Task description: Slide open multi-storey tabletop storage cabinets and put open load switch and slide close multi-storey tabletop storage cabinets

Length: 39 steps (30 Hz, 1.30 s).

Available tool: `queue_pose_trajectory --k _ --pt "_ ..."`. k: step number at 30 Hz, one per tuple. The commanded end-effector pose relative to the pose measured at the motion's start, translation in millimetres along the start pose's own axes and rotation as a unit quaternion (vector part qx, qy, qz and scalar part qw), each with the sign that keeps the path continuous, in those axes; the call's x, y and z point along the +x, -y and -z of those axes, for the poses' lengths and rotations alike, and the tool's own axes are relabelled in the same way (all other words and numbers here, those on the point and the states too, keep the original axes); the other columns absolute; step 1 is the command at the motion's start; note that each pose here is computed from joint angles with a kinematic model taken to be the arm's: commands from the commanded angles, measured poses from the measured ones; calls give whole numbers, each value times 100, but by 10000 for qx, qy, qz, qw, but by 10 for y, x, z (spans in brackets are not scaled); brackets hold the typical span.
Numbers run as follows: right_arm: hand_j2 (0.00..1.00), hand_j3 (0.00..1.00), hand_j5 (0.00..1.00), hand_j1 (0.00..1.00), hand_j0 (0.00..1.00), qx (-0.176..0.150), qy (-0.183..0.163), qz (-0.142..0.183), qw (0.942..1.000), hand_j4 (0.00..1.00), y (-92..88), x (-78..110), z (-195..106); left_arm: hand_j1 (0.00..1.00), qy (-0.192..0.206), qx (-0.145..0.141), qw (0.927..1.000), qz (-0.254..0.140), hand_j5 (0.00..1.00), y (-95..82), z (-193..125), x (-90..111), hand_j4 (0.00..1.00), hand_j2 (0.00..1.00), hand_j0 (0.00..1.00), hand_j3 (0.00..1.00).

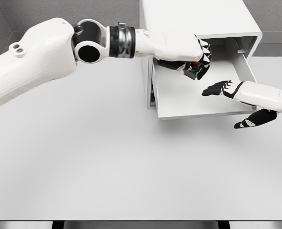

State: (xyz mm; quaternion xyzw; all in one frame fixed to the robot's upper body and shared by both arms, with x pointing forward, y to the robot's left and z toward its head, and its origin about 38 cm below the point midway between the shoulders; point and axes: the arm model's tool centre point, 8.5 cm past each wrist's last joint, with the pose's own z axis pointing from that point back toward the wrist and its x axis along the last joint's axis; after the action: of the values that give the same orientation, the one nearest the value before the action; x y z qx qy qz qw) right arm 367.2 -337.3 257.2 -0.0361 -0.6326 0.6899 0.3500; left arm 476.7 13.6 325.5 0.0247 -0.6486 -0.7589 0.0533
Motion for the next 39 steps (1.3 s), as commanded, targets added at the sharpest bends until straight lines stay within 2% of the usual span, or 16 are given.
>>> queue_pose_trajectory --k 1,9,16,17,18,19,20,28,36,37,39 --pt "100 100 100 100 100 -27 -3 21 10000 100 11 0 -4 36 53 39 10000 -30 36 -17 62 26 36 36 36 36" --pt "100 100 100 100 100 -13 -3 29 10000 100 1 2 -5 40 96 56 9999 -13 40 -38 106 49 40 40 40 40" --pt "100 100 100 100 100 -13 -3 29 10000 100 1 2 -5 40 -41 36 10000 -10 40 -49 82 -34 40 40 40 40" --pt "100 100 100 100 100 -13 -3 29 10000 100 1 2 -5 45 -41 36 10000 -10 45 -49 82 -34 45 45 45 45" --pt "100 100 100 100 100 -13 -3 29 10000 100 1 2 -5 53 -34 37 10000 -9 53 -50 84 -30 53 53 53 53" --pt "100 100 100 100 100 -16 -2 22 10000 100 7 3 -5 68 -31 35 10000 17 68 -53 90 -27 68 68 68 68" --pt "100 100 100 100 100 -16 -2 22 10000 100 7 3 -5 72 -16 36 10000 21 72 -55 95 -18 72 72 72 72" --pt "100 100 100 100 100 -22 -2 17 10000 100 12 4 -6 82 38 88 9999 55 82 -103 108 15 82 82 82 82" --pt "100 100 100 100 100 -22 -2 17 10000 100 12 4 -6 84 60 162 9998 34 84 -140 136 24 84 84 84 84" --pt "100 100 100 100 100 -30 -2 17 10000 100 14 4 -6 91 81 179 9998 40 91 -153 145 36 91 91 91 91" --pt "100 100 100 100 100 -30 -2 17 10000 100 14 4 -6 96 146 187 9997 34 96 -133 156 77 96 96 96 96"
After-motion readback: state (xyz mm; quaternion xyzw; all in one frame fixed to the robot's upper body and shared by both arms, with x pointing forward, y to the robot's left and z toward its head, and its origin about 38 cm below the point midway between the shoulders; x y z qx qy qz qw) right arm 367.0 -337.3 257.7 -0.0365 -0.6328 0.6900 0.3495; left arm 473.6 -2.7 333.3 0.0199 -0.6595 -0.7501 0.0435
